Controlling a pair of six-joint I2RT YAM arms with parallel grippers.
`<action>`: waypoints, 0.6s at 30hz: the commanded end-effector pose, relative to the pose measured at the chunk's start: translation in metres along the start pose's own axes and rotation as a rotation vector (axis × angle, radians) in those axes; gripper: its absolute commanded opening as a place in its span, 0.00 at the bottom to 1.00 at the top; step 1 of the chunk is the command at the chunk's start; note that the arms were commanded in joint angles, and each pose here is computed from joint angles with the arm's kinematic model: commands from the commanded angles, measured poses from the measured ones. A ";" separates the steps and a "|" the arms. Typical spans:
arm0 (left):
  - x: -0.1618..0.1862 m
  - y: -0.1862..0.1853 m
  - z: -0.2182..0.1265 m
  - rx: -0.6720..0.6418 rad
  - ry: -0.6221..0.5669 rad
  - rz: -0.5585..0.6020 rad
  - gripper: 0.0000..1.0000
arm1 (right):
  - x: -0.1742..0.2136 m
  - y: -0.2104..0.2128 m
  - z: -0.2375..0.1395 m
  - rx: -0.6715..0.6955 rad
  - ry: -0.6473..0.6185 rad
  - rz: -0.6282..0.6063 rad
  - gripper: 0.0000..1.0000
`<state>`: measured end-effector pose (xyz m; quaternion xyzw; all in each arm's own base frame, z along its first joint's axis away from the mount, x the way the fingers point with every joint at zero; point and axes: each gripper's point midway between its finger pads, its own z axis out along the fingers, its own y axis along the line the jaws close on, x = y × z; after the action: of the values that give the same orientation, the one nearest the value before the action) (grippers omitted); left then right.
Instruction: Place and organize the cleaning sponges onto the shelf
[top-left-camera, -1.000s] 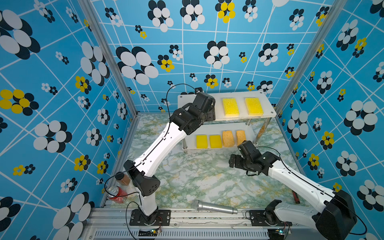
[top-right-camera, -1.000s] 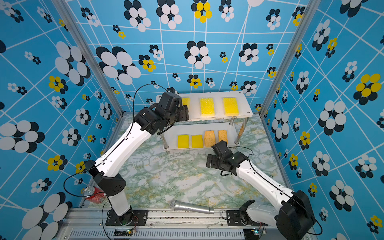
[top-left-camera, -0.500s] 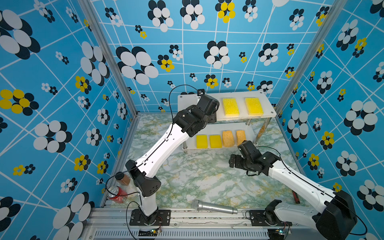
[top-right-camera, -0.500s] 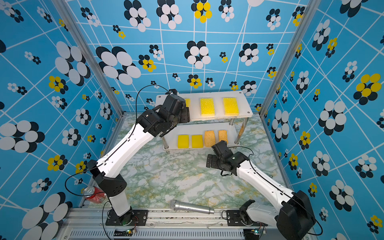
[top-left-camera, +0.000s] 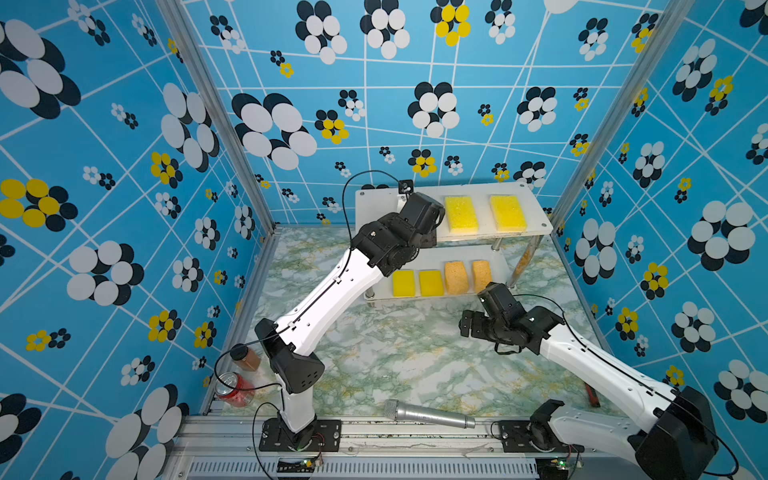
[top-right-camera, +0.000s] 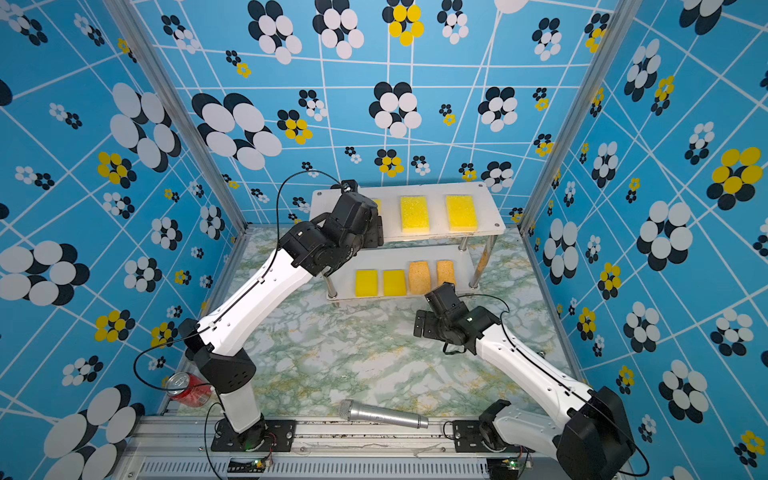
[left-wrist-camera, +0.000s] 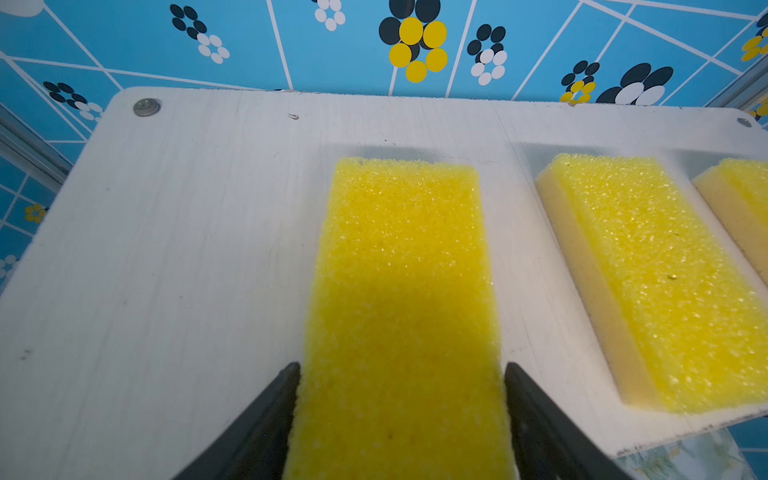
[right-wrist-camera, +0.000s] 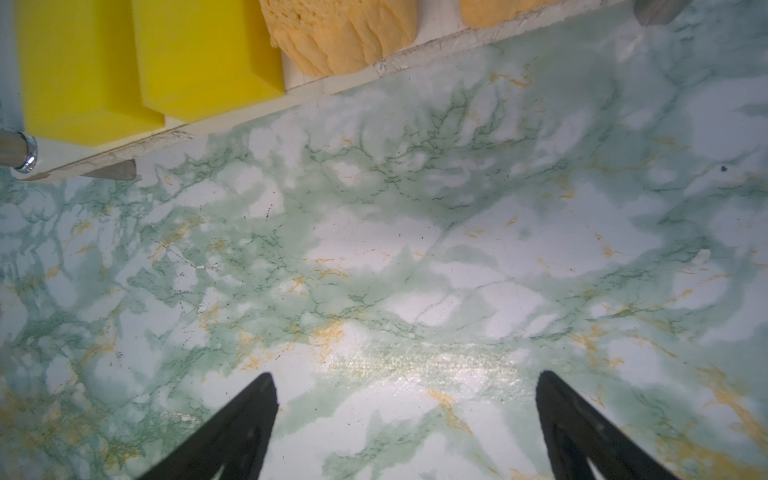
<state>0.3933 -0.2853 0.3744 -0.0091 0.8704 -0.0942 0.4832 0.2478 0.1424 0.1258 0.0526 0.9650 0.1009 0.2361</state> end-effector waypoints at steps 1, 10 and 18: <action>0.026 0.007 0.013 -0.058 0.082 0.053 0.80 | 0.002 -0.004 -0.002 0.005 0.001 0.003 0.99; 0.021 0.008 0.010 -0.060 0.064 0.054 0.88 | 0.001 -0.004 -0.002 0.006 -0.001 0.005 0.99; 0.011 0.012 -0.004 -0.037 0.020 0.040 0.99 | -0.003 -0.002 -0.007 0.002 -0.005 -0.006 0.99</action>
<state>0.3941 -0.2839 0.3761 -0.0089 0.8665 -0.0896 0.4909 0.2478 0.1421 0.1257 0.0528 0.9651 0.1006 0.2359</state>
